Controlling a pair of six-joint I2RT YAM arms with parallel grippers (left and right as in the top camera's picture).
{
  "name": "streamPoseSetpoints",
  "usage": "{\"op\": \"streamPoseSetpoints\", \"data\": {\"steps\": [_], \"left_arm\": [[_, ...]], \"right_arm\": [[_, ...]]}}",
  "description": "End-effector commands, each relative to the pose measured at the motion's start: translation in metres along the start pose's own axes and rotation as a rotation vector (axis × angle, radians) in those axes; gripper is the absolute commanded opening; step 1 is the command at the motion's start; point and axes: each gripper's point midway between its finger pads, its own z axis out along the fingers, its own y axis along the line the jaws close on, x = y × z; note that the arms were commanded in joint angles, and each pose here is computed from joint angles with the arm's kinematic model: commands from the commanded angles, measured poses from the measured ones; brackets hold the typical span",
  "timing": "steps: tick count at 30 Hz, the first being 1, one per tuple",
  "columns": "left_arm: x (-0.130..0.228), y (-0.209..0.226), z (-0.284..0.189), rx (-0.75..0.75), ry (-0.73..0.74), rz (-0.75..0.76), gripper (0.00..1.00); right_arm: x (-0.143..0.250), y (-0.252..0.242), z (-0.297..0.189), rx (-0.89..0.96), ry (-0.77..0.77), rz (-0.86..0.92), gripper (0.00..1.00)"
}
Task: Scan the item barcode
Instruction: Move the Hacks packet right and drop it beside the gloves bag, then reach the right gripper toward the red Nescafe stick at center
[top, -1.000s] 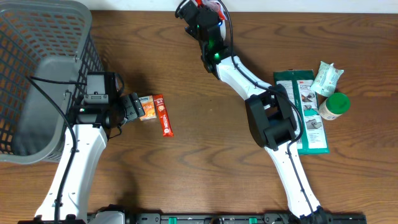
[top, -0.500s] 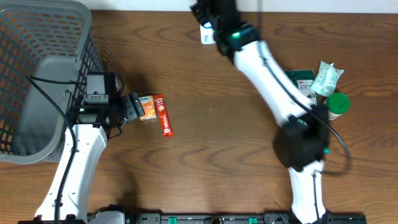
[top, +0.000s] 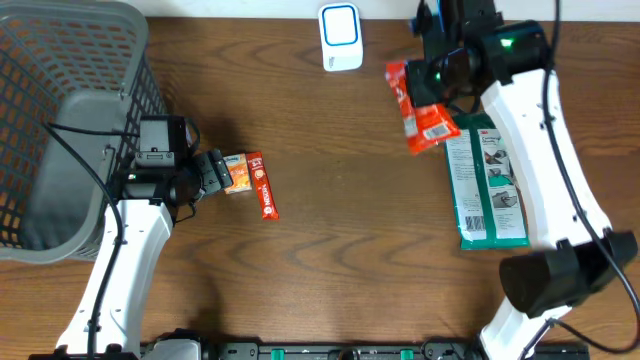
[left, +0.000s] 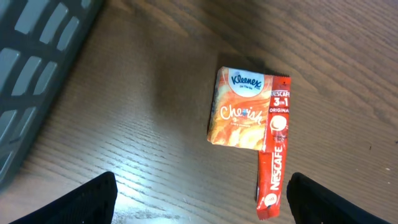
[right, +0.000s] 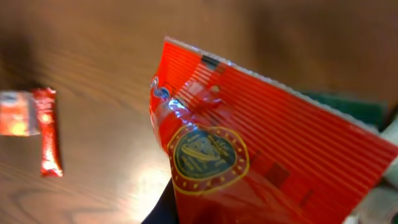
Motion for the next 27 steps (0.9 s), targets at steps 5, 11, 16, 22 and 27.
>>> {"op": "streamPoseSetpoints", "data": {"steps": [5,11,16,22,27], "left_arm": [[-0.005,0.002,-0.001,-0.012,-0.008,-0.001,0.88],[-0.005,0.002,-0.001,-0.012,-0.008,-0.001,0.88],[-0.005,0.002,-0.001,-0.012,-0.008,-0.001,0.88],[-0.005,0.002,-0.001,-0.012,-0.008,-0.001,0.88],[-0.005,0.002,-0.001,-0.012,-0.008,-0.001,0.88]], "right_arm": [[0.065,-0.060,0.096,-0.028,0.163,0.217,0.01],[0.082,-0.093,0.131,-0.009,0.118,0.246,0.07],[0.079,-0.110,0.127,0.024,0.093,0.214,0.99],[0.037,-0.092,0.077,-0.043,0.035,0.198,0.84],[0.044,-0.058,0.067,-0.125,0.097,0.169,0.36]]}}
